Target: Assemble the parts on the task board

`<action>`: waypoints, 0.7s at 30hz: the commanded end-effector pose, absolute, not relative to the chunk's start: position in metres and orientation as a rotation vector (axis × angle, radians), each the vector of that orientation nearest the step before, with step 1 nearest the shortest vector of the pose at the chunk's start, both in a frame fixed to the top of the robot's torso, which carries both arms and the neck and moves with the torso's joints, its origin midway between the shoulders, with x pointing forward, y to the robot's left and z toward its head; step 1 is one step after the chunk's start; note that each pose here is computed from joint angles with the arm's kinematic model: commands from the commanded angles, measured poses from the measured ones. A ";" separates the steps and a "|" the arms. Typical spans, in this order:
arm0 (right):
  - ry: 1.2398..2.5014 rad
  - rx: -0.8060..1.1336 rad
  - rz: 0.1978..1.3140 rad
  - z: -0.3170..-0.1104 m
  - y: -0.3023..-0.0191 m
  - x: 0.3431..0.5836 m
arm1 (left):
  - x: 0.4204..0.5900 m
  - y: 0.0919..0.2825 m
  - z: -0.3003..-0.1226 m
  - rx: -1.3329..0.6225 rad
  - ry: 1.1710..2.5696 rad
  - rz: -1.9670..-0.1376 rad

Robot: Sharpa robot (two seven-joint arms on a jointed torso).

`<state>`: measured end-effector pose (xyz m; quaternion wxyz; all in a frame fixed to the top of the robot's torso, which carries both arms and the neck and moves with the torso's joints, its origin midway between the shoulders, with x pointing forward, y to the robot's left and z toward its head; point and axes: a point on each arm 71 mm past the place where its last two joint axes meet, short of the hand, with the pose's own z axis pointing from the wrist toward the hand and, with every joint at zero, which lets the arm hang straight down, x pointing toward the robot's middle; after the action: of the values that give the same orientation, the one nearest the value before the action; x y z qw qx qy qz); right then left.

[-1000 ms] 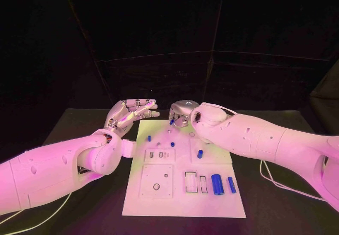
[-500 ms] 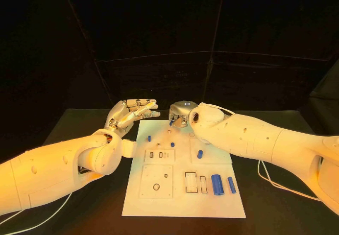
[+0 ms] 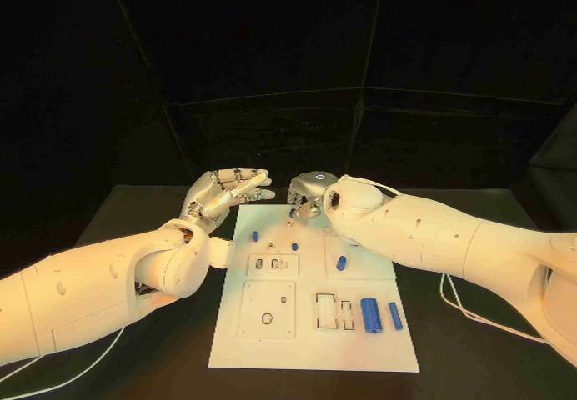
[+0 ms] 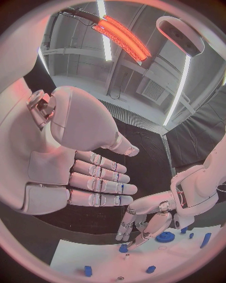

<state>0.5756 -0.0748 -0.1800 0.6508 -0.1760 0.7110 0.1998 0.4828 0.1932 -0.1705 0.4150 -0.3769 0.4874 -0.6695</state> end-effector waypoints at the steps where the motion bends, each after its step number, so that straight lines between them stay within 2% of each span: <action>1: 1.570 -0.391 0.478 -0.175 -0.077 0.574 | 0.483 0.193 -0.169 -0.938 1.227 -1.696; 6: 1.543 -0.355 0.499 -0.171 -0.096 0.568 | 0.483 0.196 -0.169 -0.939 1.224 -1.689; 9: 1.552 -0.285 0.513 -0.168 -0.121 0.562 | 0.483 0.198 -0.169 -0.939 1.222 -1.687; 17: 1.699 -0.058 0.526 -0.169 -0.186 0.553 | 0.485 0.202 -0.169 -0.940 1.219 -1.681; 21: 1.745 -0.003 0.510 -0.172 -0.208 0.553 | 0.486 0.203 -0.169 -0.940 1.219 -1.677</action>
<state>0.5535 -0.2084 -0.1694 0.6437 -0.0392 0.7357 0.2071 0.4858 0.2038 -0.1711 0.4227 -0.3802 0.4872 -0.6629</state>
